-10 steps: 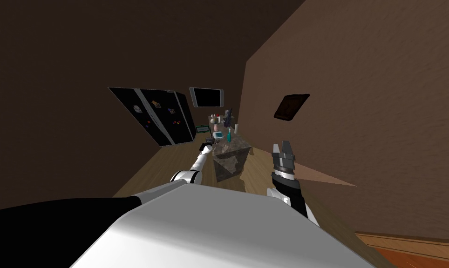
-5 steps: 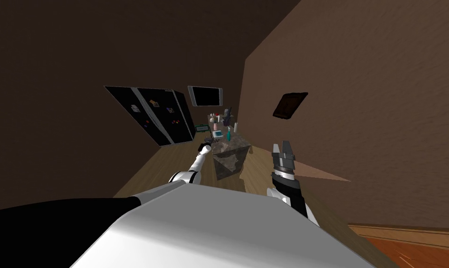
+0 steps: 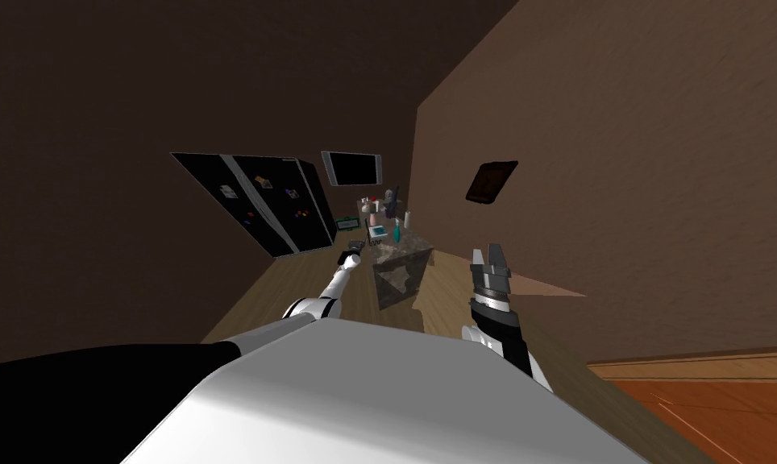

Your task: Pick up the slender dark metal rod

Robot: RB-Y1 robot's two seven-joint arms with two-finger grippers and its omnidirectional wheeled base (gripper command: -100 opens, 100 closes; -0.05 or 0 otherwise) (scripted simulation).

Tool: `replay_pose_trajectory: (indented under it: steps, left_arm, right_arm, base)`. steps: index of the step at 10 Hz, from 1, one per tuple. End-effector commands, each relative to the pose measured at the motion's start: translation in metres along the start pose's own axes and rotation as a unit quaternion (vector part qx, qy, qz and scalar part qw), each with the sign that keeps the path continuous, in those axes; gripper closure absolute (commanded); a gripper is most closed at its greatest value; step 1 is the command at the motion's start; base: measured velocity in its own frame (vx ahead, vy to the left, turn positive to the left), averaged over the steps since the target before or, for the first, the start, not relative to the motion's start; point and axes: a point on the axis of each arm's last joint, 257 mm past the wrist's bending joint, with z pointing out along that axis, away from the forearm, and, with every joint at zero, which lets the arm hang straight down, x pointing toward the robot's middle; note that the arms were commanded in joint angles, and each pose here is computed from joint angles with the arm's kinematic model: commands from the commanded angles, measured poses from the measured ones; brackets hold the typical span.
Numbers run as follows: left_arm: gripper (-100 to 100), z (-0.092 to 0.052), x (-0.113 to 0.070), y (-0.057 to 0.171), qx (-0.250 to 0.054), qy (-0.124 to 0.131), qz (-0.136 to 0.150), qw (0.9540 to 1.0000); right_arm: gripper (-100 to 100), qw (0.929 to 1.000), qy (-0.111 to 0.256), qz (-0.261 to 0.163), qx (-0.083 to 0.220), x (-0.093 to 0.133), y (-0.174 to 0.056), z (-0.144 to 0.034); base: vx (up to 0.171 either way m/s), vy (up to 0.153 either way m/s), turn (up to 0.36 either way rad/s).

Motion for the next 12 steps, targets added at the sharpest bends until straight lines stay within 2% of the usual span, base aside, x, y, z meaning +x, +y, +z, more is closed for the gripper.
replay_pose_trajectory:
  steps: [1,4,6,9,12]
  left_arm:
    - [-100,-0.005,-0.013,-0.009,0.007,-0.007,0.001,1.0000]
    - [-100,-0.018,-0.035,-0.029,0.026,-0.015,0.006,0.9995]
    - [-100,-0.025,-0.038,-0.042,0.038,-0.008,0.023,0.9990]
    - [-100,-0.024,-0.020,-0.029,0.037,0.015,0.026,0.9989]
    - [-100,-0.024,-0.003,0.010,0.023,0.031,0.002,0.9992]
  right_arm:
    - [0,1.0000,0.000,0.000,0.000,0.000,0.000,0.000]
    - [0,1.0000,0.000,0.000,0.000,0.000,0.000,0.000]
    - [0,1.0000,0.000,0.000,0.000,0.000,0.000,0.000]
    - [0,1.0000,0.000,0.000,0.000,0.000,0.000,0.000]
    - [0,1.0000,0.000,0.000,0.000,0.000,0.000,0.000]
  base:
    - [-0.057,0.175,-0.089]
    - [0.002,0.197,-0.116]
    - [0.016,0.096,-0.029]
    - [0.057,-0.146,0.027]
    - [0.072,-0.145,0.038]
